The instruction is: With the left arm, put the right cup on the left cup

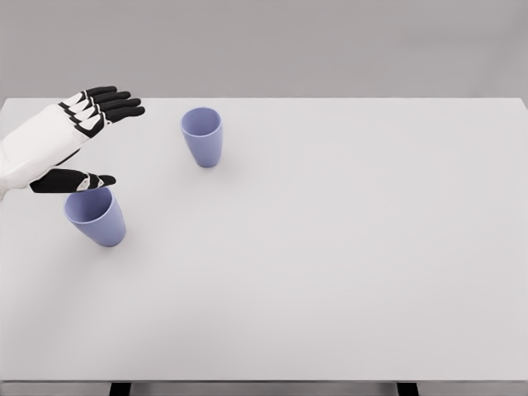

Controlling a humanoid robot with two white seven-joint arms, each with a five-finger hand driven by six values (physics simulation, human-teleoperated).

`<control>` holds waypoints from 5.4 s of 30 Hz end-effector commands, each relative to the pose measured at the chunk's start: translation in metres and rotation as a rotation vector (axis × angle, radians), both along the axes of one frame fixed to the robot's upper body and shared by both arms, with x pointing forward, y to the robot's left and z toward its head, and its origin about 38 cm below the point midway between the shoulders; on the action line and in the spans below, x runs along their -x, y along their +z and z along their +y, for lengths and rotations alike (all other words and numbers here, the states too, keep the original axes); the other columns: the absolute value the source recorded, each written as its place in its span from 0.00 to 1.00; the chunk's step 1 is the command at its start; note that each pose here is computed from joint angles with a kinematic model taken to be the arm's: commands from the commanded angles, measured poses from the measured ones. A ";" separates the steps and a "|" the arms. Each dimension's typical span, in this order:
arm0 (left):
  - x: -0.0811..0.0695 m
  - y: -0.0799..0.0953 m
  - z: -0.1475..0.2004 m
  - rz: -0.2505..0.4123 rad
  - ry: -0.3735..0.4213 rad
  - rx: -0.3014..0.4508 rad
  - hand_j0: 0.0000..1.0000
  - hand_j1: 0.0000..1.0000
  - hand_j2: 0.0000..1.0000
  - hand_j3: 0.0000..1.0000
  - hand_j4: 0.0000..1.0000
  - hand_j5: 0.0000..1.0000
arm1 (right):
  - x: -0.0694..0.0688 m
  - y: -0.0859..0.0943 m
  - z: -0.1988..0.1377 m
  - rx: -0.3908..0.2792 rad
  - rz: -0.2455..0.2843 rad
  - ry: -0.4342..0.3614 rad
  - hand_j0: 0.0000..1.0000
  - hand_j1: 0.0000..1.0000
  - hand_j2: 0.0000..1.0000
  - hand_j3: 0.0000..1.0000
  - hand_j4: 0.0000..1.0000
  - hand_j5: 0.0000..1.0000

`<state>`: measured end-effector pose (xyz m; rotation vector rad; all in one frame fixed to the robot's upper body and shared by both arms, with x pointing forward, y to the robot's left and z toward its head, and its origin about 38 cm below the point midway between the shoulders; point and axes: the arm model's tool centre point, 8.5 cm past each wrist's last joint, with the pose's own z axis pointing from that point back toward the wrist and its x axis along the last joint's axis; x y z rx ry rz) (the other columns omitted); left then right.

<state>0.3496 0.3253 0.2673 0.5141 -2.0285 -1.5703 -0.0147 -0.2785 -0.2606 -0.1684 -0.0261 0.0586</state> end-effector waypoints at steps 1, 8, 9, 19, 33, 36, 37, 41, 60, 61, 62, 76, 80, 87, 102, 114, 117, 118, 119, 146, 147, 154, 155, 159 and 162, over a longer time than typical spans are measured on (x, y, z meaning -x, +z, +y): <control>0.000 0.000 0.000 0.003 -0.002 0.007 1.00 1.00 1.00 1.00 1.00 1.00 | 0.000 0.000 0.000 0.000 0.000 0.000 1.00 1.00 1.00 1.00 1.00 1.00; 0.000 0.000 -0.001 0.004 -0.003 0.013 1.00 1.00 1.00 1.00 1.00 1.00 | 0.000 0.000 0.000 0.000 0.000 0.000 1.00 1.00 1.00 1.00 1.00 1.00; -0.001 0.000 0.001 0.003 0.001 0.010 1.00 1.00 1.00 1.00 1.00 1.00 | 0.000 0.000 0.000 0.000 0.000 0.000 1.00 1.00 1.00 1.00 1.00 1.00; 0.001 0.001 -0.017 0.232 -0.198 0.003 1.00 1.00 1.00 1.00 1.00 1.00 | 0.000 0.000 0.000 0.000 0.000 0.000 1.00 1.00 1.00 1.00 1.00 1.00; -0.074 -0.004 -0.020 0.748 -0.020 0.265 1.00 1.00 1.00 1.00 1.00 1.00 | 0.000 0.000 0.000 0.000 0.000 0.000 1.00 1.00 1.00 1.00 1.00 1.00; -0.082 -0.016 -0.029 0.856 -0.028 0.296 1.00 1.00 1.00 1.00 1.00 1.00 | 0.000 0.000 0.000 0.000 0.000 0.000 1.00 1.00 1.00 1.00 1.00 1.00; -0.083 -0.024 -0.030 0.899 0.001 0.303 1.00 1.00 1.00 1.00 1.00 1.00 | 0.000 0.000 0.000 0.000 0.000 0.000 1.00 1.00 1.00 1.00 1.00 1.00; -0.098 -0.029 -0.032 0.924 0.053 0.391 1.00 1.00 1.00 1.00 1.00 1.00 | 0.000 0.000 0.000 0.000 0.000 0.000 1.00 1.00 1.00 1.00 1.00 1.00; -0.153 -0.066 -0.040 0.843 0.368 0.446 1.00 1.00 1.00 1.00 1.00 1.00 | 0.000 0.000 0.000 0.000 0.000 0.000 1.00 1.00 1.00 1.00 1.00 1.00; -0.154 -0.067 -0.041 0.835 0.379 0.461 1.00 1.00 1.00 1.00 1.00 1.00 | 0.000 0.000 0.000 0.000 0.000 0.000 1.00 1.00 1.00 1.00 1.00 1.00; -0.157 -0.071 -0.041 0.826 0.406 0.486 1.00 1.00 1.00 1.00 1.00 1.00 | 0.000 0.000 0.000 0.000 0.000 0.000 1.00 1.00 1.00 1.00 1.00 1.00; -0.169 -0.093 -0.065 0.862 0.428 0.445 1.00 1.00 1.00 1.00 1.00 1.00 | 0.000 0.000 0.000 0.000 0.000 0.000 1.00 1.00 1.00 1.00 1.00 1.00; -0.171 -0.098 -0.069 0.875 0.432 0.444 1.00 1.00 1.00 1.00 1.00 1.00 | 0.000 0.000 0.000 0.000 0.000 0.000 1.00 1.00 1.00 1.00 1.00 1.00; -0.173 -0.100 -0.073 0.885 0.430 0.440 1.00 1.00 1.00 1.00 1.00 1.00 | 0.000 0.000 0.000 0.000 0.000 0.000 1.00 1.00 1.00 1.00 1.00 1.00; -0.171 -0.103 -0.077 0.894 0.420 0.438 1.00 1.00 1.00 1.00 1.00 1.00 | 0.000 0.000 0.000 0.000 0.000 0.000 1.00 1.00 1.00 1.00 1.00 1.00; -0.168 -0.103 -0.084 0.907 0.393 0.443 1.00 1.00 1.00 1.00 1.00 1.00 | 0.000 0.000 0.000 0.000 0.000 0.000 1.00 1.00 1.00 1.00 1.00 1.00; -0.169 -0.103 -0.085 0.908 0.394 0.438 1.00 1.00 1.00 1.00 1.00 1.00 | 0.000 0.000 0.000 0.000 0.000 0.000 1.00 1.00 1.00 1.00 1.00 1.00; -0.169 -0.103 -0.085 0.907 0.393 0.438 1.00 1.00 1.00 1.00 1.00 1.00 | 0.000 0.000 0.000 0.000 0.000 0.000 1.00 1.00 1.00 1.00 1.00 1.00; -0.169 -0.104 -0.086 0.909 0.392 0.436 1.00 1.00 1.00 1.00 1.00 1.00 | 0.000 0.000 0.000 0.000 0.000 0.000 1.00 1.00 1.00 1.00 1.00 1.00; -0.170 -0.111 -0.098 0.932 0.383 0.443 1.00 1.00 1.00 1.00 1.00 1.00 | 0.000 0.000 0.000 0.000 0.000 0.000 1.00 1.00 1.00 1.00 1.00 1.00; -0.170 -0.111 -0.098 0.931 0.385 0.442 1.00 1.00 1.00 1.00 1.00 1.00 | 0.000 0.000 0.000 0.000 0.000 0.000 1.00 1.00 1.00 1.00 1.00 1.00; -0.170 -0.112 -0.101 0.936 0.380 0.446 0.94 0.94 0.94 0.94 0.94 0.94 | 0.000 0.000 0.000 0.000 0.000 0.000 1.00 1.00 1.00 1.00 1.00 1.00; -0.170 -0.112 -0.100 0.935 0.381 0.447 0.92 0.92 0.92 0.92 0.92 0.92 | 0.000 0.000 0.000 0.000 0.000 0.000 1.00 1.00 1.00 1.00 1.00 1.00; -0.170 -0.113 -0.102 0.937 0.378 0.447 0.80 0.80 0.80 0.80 0.80 0.80 | 0.000 0.000 0.000 0.000 0.000 0.000 1.00 1.00 1.00 1.00 1.00 1.00; -0.170 -0.112 -0.102 0.936 0.378 0.448 0.73 0.73 0.73 0.73 0.73 0.73 | 0.000 0.000 0.000 0.000 0.000 0.000 1.00 1.00 1.00 1.00 1.00 1.00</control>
